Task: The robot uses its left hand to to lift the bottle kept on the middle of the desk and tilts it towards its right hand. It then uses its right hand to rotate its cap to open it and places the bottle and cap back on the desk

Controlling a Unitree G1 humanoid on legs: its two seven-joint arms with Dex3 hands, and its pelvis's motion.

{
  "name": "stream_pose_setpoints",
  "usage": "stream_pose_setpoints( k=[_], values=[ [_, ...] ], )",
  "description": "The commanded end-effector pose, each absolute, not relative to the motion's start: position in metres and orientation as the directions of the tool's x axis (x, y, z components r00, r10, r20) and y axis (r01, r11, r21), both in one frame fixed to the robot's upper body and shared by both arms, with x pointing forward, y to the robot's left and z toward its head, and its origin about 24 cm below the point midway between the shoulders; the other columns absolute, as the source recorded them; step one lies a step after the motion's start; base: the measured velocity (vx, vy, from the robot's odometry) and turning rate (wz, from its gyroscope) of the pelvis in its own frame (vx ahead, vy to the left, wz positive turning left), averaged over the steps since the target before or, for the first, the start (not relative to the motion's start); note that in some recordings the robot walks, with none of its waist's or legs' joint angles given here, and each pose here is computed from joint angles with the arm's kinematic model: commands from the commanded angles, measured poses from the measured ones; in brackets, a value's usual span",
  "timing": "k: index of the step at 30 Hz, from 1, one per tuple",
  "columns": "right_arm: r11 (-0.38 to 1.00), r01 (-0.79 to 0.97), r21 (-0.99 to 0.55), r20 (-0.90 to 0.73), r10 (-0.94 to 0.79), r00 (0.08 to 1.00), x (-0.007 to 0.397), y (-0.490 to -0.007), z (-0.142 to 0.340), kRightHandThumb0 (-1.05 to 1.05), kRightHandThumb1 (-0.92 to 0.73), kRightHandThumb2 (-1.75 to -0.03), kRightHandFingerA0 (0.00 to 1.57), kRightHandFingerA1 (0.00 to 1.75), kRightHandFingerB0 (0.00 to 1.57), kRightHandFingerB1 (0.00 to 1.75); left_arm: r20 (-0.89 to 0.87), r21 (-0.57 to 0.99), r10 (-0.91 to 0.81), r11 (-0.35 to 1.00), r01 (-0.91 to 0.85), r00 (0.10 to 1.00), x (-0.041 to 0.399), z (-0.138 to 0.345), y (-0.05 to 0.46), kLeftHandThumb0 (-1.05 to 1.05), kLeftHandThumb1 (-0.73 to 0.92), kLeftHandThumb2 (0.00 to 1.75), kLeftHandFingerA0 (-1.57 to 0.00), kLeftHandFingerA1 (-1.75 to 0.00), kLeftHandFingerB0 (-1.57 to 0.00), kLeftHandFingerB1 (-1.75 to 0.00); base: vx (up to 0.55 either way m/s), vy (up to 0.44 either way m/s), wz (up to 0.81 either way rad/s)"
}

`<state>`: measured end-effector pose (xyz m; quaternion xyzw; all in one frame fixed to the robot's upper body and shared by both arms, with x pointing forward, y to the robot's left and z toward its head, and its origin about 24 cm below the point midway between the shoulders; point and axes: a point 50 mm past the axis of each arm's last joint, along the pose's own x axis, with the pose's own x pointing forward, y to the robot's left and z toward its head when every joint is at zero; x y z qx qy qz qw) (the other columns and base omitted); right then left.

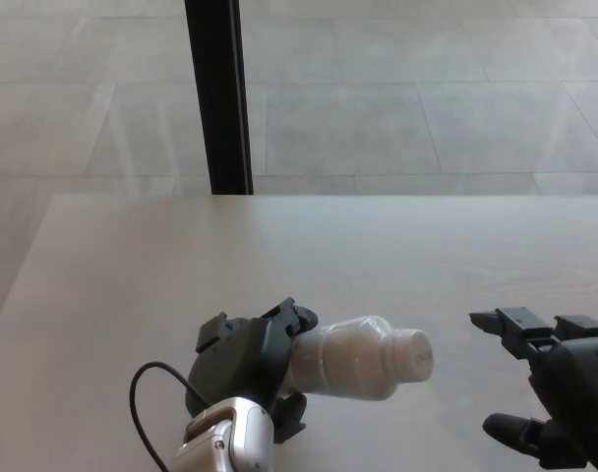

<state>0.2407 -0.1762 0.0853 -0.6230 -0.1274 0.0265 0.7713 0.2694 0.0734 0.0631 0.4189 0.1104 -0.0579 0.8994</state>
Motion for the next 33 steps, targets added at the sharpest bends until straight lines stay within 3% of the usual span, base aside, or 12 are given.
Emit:
stream_pose_setpoints(
  k=[1, 2, 9, 17, 18, 21, 22, 23, 26, 27, 32, 33],
  values=[
    [0.239, 0.095, -0.966, 0.139, 0.178, 0.974, 0.243, -0.174, 0.088, -0.76, -0.46, -0.83, 0.55, 1.08, 0.20, 0.51, -0.388, 0.706, 0.010, 0.645, 0.291, 0.921, 0.260, 0.038, 0.080, 0.16, 0.64, 0.96, -0.65, -0.89, -0.42, -0.64, 0.00, 0.000, 0.00],
    [0.251, 0.108, -0.962, 0.156, 0.180, 0.971, 0.244, -0.172, 0.090, -0.77, -0.51, -0.61, 0.53, 1.25, 0.25, 0.45, -0.390, 0.711, 0.003, 0.637, 0.299, 0.921, 0.259, 0.038, 0.079, 0.10, 0.80, 0.69, -0.64, -1.07, -0.52, -0.69, 0.00, 0.000, 0.00],
    [0.286, 0.156, -0.945, 0.211, 0.174, 0.962, 0.250, -0.166, 0.100, -0.70, -0.56, -0.58, 0.57, 1.22, 0.29, 0.43, -0.395, 0.713, 0.011, 0.634, 0.300, 0.918, 0.259, 0.036, 0.079, 0.13, 0.81, 0.73, -0.59, -1.15, -0.56, -0.73, 0.00, 0.000, 0.00],
    [0.335, 0.191, -0.923, 0.267, 0.197, 0.943, 0.250, -0.158, 0.106, -0.68, -0.59, -0.58, 0.68, 1.13, 0.36, 0.42, -0.401, 0.713, 0.020, 0.634, 0.298, 0.916, 0.260, 0.036, 0.080, 0.07, 0.82, 0.65, -0.60, -0.86, -0.47, -0.59, 0.00, 0.000, 0.00],
    [0.339, 0.191, -0.921, 0.269, 0.200, 0.942, 0.249, -0.156, 0.106, -0.67, -0.46, -0.89, 0.67, 1.00, 0.31, 0.54, -0.402, 0.713, 0.023, 0.636, 0.297, 0.915, 0.260, 0.037, 0.080, 0.06, 0.84, 0.64, -0.59, -1.01, -0.49, -0.64, 0.00, 0.000, 0.00],
    [0.346, 0.188, -0.919, 0.268, 0.201, 0.942, 0.248, -0.153, 0.105, -0.71, -0.55, -0.61, 0.70, 1.16, 0.36, 0.44, -0.401, 0.714, 0.022, 0.634, 0.297, 0.916, 0.260, 0.035, 0.079, 0.07, 0.84, 0.65, -0.60, -1.14, -0.51, -0.77, 0.00, 0.000, 0.00],
    [0.350, 0.186, -0.918, 0.269, 0.207, 0.940, 0.247, -0.151, 0.106, -0.66, -0.46, -0.90, 0.68, 0.99, 0.29, 0.54, -0.403, 0.712, 0.027, 0.637, 0.295, 0.915, 0.261, 0.036, 0.079, 0.05, 0.85, 0.66, -0.61, -1.10, -0.46, -0.65, 0.00, 0.000, 0.00],
    [0.358, 0.179, -0.916, 0.268, 0.216, 0.939, 0.245, -0.149, 0.105, -0.73, -0.53, -0.63, 0.70, 1.16, 0.36, 0.44, -0.398, 0.711, 0.025, 0.640, 0.291, 0.917, 0.261, 0.036, 0.079, 0.05, 0.83, 0.65, -0.62, -1.05, -0.46, -0.59, 0.00, 0.000, 0.00],
    [0.357, 0.154, -0.921, 0.247, 0.231, 0.941, 0.241, -0.143, 0.103, -0.70, -0.47, -0.90, 0.66, 1.03, 0.29, 0.53, -0.394, 0.718, 0.020, 0.630, 0.294, 0.919, 0.262, 0.038, 0.079, 0.11, 0.64, 0.94, -0.63, -0.85, -0.39, -0.61, 0.00, 0.000, 0.00],
    [0.358, 0.150, -0.922, 0.244, 0.234, 0.941, 0.240, -0.141, 0.101, -0.70, -0.47, -0.90, 0.67, 1.00, 0.30, 0.53, -0.394, 0.718, 0.022, 0.632, 0.293, 0.919, 0.262, 0.038, 0.079, 0.07, 0.81, 0.67, -0.62, -0.90, -0.45, -0.57, 0.00, 0.000, 0.00],
    [0.376, 0.131, -0.917, 0.237, 0.252, 0.938, 0.238, -0.137, 0.099, -0.62, -0.44, -0.90, 0.69, 1.02, 0.30, 0.54, -0.403, 0.705, 0.024, 0.646, 0.294, 0.915, 0.262, 0.039, 0.078, 0.07, 0.82, 0.68, -0.64, -1.07, -0.46, -0.61, 0.00, 0.000, 0.00],
    [0.379, 0.134, -0.916, 0.242, 0.253, 0.937, 0.238, -0.135, 0.100, -0.69, -0.53, -0.63, 0.68, 1.33, 0.37, 0.43, -0.405, 0.704, 0.018, 0.644, 0.299, 0.914, 0.262, 0.037, 0.078, 0.08, 0.84, 0.66, -0.64, -1.15, -0.51, -0.66, 0.00, 0.000, 0.00]
  ],
)
